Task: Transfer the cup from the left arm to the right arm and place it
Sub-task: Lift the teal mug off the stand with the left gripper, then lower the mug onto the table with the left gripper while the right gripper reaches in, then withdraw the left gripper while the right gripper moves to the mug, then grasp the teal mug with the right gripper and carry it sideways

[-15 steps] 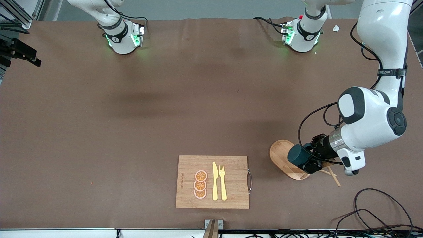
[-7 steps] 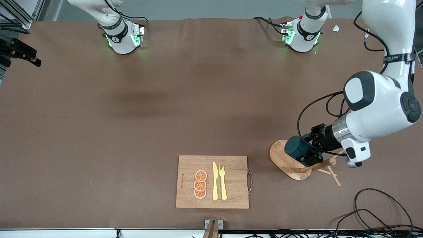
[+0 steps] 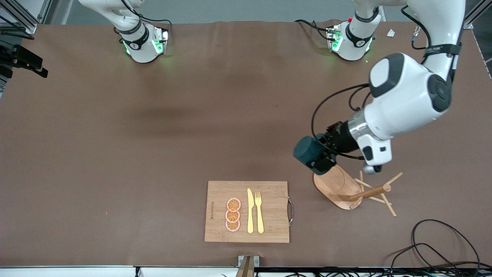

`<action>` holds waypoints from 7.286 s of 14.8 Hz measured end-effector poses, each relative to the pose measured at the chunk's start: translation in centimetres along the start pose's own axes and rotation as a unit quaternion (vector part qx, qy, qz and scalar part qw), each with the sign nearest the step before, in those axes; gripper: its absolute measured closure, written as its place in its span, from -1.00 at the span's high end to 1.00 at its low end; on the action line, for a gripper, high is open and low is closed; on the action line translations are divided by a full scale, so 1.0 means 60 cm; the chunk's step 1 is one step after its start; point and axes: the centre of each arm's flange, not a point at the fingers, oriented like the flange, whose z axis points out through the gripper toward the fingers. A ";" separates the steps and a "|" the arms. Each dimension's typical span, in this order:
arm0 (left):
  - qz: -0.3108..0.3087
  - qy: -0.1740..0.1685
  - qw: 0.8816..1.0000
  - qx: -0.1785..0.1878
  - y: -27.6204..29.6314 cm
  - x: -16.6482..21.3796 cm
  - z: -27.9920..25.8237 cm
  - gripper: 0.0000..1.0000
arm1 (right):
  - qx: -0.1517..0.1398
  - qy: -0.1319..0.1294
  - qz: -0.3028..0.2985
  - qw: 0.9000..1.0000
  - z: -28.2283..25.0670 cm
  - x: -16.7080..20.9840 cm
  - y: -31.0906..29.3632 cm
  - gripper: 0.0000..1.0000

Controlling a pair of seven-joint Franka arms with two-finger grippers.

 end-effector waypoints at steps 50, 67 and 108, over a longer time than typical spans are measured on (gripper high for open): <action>0.350 0.298 0.886 0.064 -0.054 -0.498 0.294 1.00 | -0.017 -0.069 0.093 0.993 0.321 0.164 -0.080 1.00; 0.476 0.098 0.842 0.234 -0.083 0.067 -0.252 1.00 | 0.024 0.010 0.138 0.990 0.593 0.034 -0.621 1.00; 0.461 0.074 0.859 0.208 -0.218 0.150 -0.404 1.00 | -0.016 -0.017 -0.557 0.830 0.623 0.193 -0.138 -0.92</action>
